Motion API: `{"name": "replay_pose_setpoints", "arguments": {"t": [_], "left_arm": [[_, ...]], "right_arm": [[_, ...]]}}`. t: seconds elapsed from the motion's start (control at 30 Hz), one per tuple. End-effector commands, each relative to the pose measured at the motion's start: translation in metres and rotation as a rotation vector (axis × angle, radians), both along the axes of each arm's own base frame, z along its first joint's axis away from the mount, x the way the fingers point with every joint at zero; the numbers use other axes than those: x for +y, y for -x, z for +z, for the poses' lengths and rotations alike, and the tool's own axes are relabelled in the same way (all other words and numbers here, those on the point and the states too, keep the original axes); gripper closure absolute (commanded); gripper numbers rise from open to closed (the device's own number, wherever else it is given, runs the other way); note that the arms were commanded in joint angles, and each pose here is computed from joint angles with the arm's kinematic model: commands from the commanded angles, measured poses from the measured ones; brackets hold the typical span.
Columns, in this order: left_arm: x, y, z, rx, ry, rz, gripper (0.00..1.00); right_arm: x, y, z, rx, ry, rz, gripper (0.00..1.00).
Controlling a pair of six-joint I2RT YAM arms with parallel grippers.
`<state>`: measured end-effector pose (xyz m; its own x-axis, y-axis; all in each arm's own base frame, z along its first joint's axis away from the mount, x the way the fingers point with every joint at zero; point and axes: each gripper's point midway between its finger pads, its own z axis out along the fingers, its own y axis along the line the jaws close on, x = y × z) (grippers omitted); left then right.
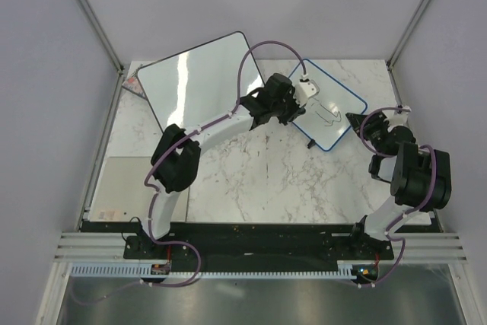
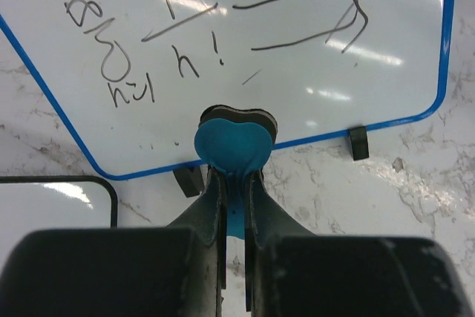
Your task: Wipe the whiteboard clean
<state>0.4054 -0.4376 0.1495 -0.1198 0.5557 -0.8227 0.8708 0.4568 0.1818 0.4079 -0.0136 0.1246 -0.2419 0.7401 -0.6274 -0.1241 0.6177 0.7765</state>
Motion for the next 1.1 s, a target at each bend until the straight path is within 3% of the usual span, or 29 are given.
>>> {"name": "replay_pose_setpoints", "arguments": {"t": [0.0, 0.33, 0.47, 0.57, 0.8, 1.07], "left_arm": [[-0.024, -0.014, 0.030, -0.015, 0.123, 0.023, 0.98], [-0.050, -0.016, 0.027, 0.031, 0.257, 0.009, 0.98], [-0.063, -0.019, 0.021, 0.074, 0.300, 0.021, 0.98], [-0.074, -0.020, 0.025, 0.065, 0.316, 0.009, 0.98], [-0.102, -0.010, 0.009, -0.045, 0.175, -0.021, 0.98], [-0.126, 0.037, -0.027, 0.009, 0.052, -0.193, 0.98]], "right_arm": [[0.013, 0.005, 0.014, -0.073, 0.000, 0.072, 0.73], [0.017, 0.025, -0.007, -0.018, 0.045, 0.066, 0.86], [0.015, 0.025, -0.009, -0.016, 0.061, 0.056, 1.00], [0.013, 0.028, -0.013, -0.006, 0.066, 0.040, 1.00], [0.014, 0.032, -0.015, -0.005, 0.088, 0.032, 1.00], [0.017, 0.033, -0.014, -0.003, 0.121, 0.035, 1.00]]}}
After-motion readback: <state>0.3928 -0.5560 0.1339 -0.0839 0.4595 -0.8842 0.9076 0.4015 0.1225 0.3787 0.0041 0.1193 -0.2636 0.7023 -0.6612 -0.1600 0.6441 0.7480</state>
